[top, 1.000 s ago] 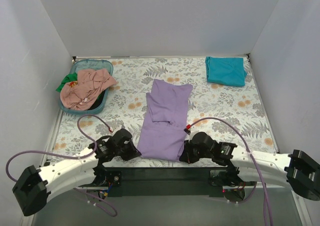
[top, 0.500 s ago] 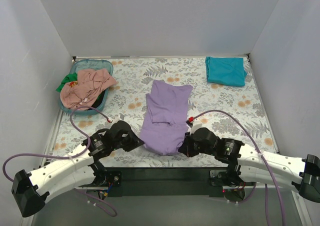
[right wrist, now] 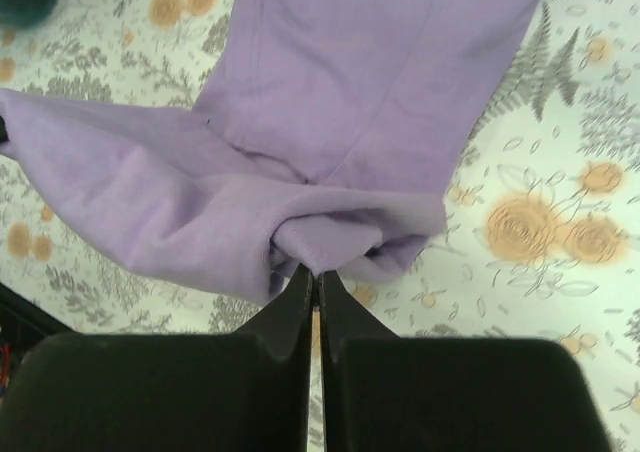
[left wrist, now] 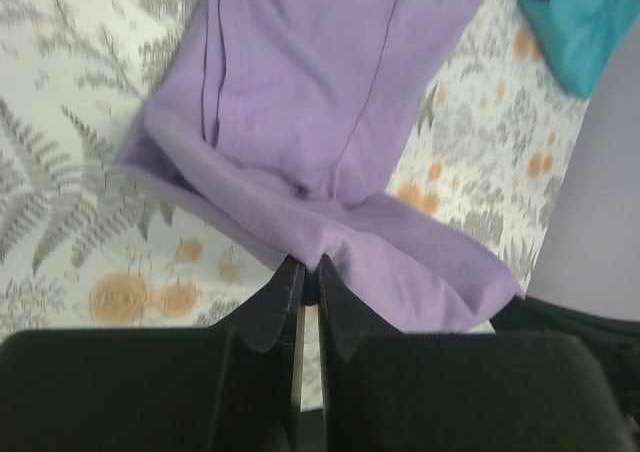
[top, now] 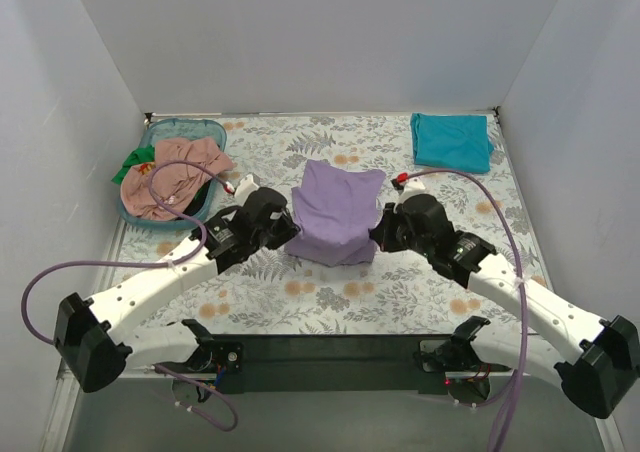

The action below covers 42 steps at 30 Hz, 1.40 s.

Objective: Fold and stack the t-shirts
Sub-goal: Fold the tshirt

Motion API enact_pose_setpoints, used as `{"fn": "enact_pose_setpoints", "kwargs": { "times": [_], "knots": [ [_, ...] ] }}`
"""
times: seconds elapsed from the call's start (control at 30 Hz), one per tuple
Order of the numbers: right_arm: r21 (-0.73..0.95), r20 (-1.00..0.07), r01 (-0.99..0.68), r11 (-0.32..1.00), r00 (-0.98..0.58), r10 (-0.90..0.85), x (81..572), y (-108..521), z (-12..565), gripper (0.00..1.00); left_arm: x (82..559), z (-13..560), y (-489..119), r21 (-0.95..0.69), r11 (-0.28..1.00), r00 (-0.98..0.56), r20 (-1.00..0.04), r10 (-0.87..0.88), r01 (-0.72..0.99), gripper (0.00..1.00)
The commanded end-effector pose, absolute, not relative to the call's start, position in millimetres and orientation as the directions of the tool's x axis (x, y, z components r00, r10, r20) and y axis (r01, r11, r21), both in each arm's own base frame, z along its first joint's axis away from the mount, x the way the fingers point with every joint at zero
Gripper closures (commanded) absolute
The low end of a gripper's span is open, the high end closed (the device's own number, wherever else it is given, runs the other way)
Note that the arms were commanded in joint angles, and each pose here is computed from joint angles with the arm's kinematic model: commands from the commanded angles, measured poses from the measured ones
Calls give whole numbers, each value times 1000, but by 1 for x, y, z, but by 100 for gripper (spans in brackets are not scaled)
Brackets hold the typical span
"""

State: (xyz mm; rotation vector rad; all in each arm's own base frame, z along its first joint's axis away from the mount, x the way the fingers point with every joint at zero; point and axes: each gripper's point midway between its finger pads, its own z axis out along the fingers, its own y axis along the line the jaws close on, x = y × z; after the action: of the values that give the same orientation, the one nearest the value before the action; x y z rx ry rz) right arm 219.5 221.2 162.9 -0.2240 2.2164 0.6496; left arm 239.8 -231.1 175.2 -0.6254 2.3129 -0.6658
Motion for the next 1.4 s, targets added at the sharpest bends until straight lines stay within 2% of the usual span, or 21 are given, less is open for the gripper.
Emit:
{"fn": "enact_pose_setpoints", "kwargs": {
  "times": [0.0,0.2,0.53,0.6,0.67,0.7,0.73,0.77,0.8,0.83,0.87,0.9,0.93,1.0,1.07,1.1,1.17,1.3,1.33,1.37],
  "knots": [
    [375,-805,-455,808,-592,41,254,231,202,99,289,204,-216,-610,751,-574,-530,-624,-253,100],
    [399,-804,-452,798,-591,67,301,224,218,99,355,232,-216,-617,760,-512,-593,-621,-207,100],
    [446,-771,-428,786,-629,95,375,204,199,99,463,219,-230,-585,793,-515,-634,-578,-170,100],
    [448,-757,-411,794,-647,93,394,198,185,99,485,190,-231,-557,807,-542,-625,-562,-194,100],
    [453,-746,-396,799,-658,97,417,193,171,99,503,189,-236,-560,809,-548,-627,-554,-178,100],
    [460,-739,-395,795,-667,96,423,192,165,99,513,162,-234,-537,817,-569,-612,-549,-210,100],
    [472,-730,-391,790,-676,102,431,191,160,99,521,157,-234,-537,816,-567,-612,-551,-214,100],
    [497,-707,-379,780,-698,111,444,189,148,99,532,159,-238,-537,820,-561,-625,-543,-196,99],
    [507,-703,-383,772,-703,113,452,189,145,99,541,142,-235,-515,829,-563,-628,-538,-218,89],
    [514,-697,-384,767,-708,112,460,189,141,90,547,138,-235,-505,834,-561,-634,-532,-221,77],
    [527,-691,-392,755,-714,112,466,187,138,69,551,138,-237,-496,843,-564,-643,-518,-209,50],
    [532,-695,-410,741,-711,105,479,189,137,3,559,151,-240,-501,845,-551,-659,-512,-186,30],
    [544,-688,-417,728,-718,103,482,190,135,2,562,152,-242,-498,850,-556,-665,-500,-168,2],
    [573,-687,-456,682,-721,95,478,196,143,2,562,164,-241,-487,861,-548,-686,-479,-142,2],
    [539,-715,-470,699,-694,85,470,193,154,2,553,180,-229,-476,864,-513,-707,-488,-166,2],
    [535,-699,-451,714,-711,75,458,190,142,2,540,165,-224,-454,873,-543,-695,-471,-177,2],
    [491,-728,-456,742,-683,62,446,185,150,2,517,192,-220,-484,863,-539,-693,-479,-145,2],
    [466,-705,-393,793,-707,64,417,176,133,2,452,196,-190,-500,844,-536,-667,-518,-193,2],
    [458,-684,-366,810,-727,58,407,175,119,2,425,167,-180,-471,852,-579,-638,-508,-229,2],
    [449,-687,-362,817,-725,57,402,176,119,2,406,191,-174,-512,834,-552,-643,-530,-205,2]
  ]
}}
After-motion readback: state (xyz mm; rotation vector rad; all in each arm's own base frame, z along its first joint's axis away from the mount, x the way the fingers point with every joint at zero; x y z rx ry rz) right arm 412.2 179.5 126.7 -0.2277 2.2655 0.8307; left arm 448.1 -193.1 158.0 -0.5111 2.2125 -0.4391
